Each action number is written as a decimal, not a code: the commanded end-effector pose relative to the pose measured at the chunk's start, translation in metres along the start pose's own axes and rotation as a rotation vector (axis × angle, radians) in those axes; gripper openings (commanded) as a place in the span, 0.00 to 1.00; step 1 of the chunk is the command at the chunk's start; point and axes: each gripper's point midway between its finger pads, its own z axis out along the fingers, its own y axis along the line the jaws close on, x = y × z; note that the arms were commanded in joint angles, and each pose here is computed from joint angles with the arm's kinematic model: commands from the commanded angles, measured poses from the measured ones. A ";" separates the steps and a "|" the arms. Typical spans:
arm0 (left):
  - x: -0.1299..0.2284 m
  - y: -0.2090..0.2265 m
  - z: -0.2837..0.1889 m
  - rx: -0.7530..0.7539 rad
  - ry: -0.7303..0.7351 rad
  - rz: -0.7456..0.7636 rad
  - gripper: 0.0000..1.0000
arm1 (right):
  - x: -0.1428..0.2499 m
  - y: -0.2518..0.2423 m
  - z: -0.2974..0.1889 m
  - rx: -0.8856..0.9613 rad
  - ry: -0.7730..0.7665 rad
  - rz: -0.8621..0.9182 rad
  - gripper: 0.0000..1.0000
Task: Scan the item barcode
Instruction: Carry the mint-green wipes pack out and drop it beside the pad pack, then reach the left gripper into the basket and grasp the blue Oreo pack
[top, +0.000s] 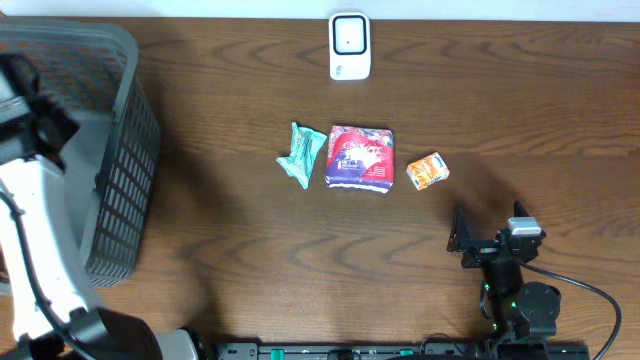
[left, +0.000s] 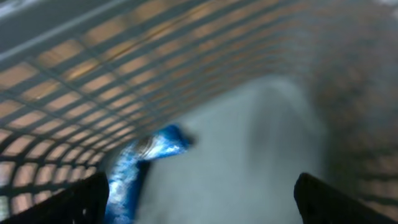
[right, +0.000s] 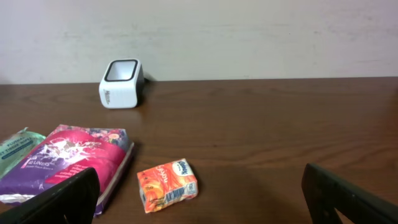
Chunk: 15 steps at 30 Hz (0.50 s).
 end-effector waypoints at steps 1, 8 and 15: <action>0.021 0.033 0.032 -0.109 0.109 -0.010 0.95 | 0.001 0.000 0.000 0.003 0.004 0.013 0.99; 0.069 0.077 0.087 -0.238 0.320 -0.033 0.86 | 0.001 0.000 0.000 0.003 0.004 0.013 0.99; 0.099 0.068 0.120 -0.158 0.446 -0.037 0.86 | 0.001 0.000 0.000 0.003 0.004 0.013 0.99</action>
